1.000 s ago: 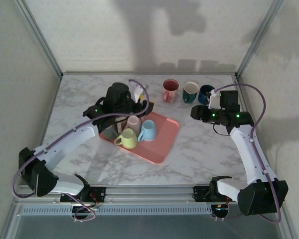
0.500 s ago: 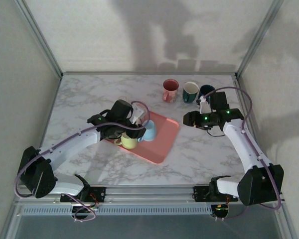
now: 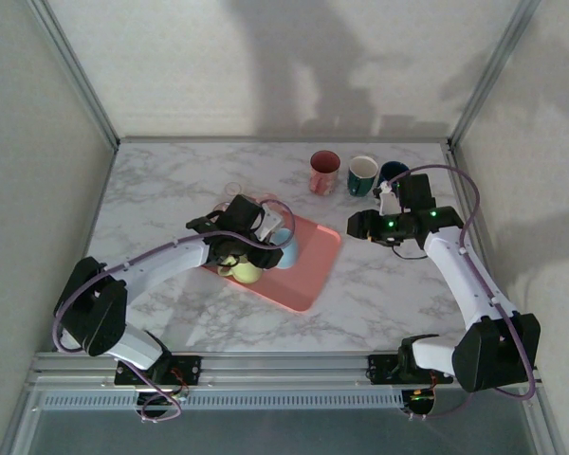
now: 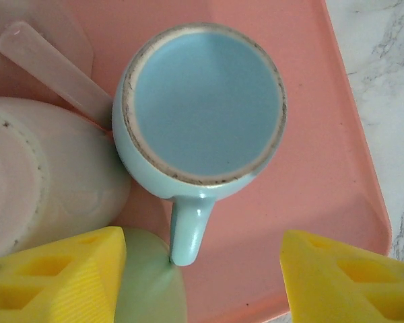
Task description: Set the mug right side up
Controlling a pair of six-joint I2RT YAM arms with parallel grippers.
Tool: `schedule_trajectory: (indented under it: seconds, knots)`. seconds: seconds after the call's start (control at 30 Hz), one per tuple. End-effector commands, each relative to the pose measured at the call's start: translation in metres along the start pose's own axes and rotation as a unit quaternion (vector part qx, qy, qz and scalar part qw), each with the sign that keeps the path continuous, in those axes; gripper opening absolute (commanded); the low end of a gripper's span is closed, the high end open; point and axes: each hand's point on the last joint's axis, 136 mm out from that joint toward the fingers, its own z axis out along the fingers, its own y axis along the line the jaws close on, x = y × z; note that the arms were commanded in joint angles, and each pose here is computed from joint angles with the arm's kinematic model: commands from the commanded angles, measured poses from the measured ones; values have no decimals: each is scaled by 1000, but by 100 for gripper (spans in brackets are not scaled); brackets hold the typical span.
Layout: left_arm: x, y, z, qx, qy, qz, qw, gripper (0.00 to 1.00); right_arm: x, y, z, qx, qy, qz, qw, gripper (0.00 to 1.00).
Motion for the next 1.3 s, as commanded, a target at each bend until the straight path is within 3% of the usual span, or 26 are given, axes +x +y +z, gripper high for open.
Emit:
schedule_trajectory:
  seconds: [0.0,0.3,0.97,1.27]
  knots:
    - [15,-2,11,6,26,-8,1000,61,-3,7,-1,-16,-7,2,1000,58]
    - [16,-5,18,6,29,-7,1000,57,-3,1,8,-12,-5,6,1000,58]
    - [-41,-22,32,32,-10,-3,999,54,5,-5,7,-3,-11,0,1000,58]
    - [-15,-26,43,45,27,13,999,49,4,-6,4,2,-18,-5,1000,58]
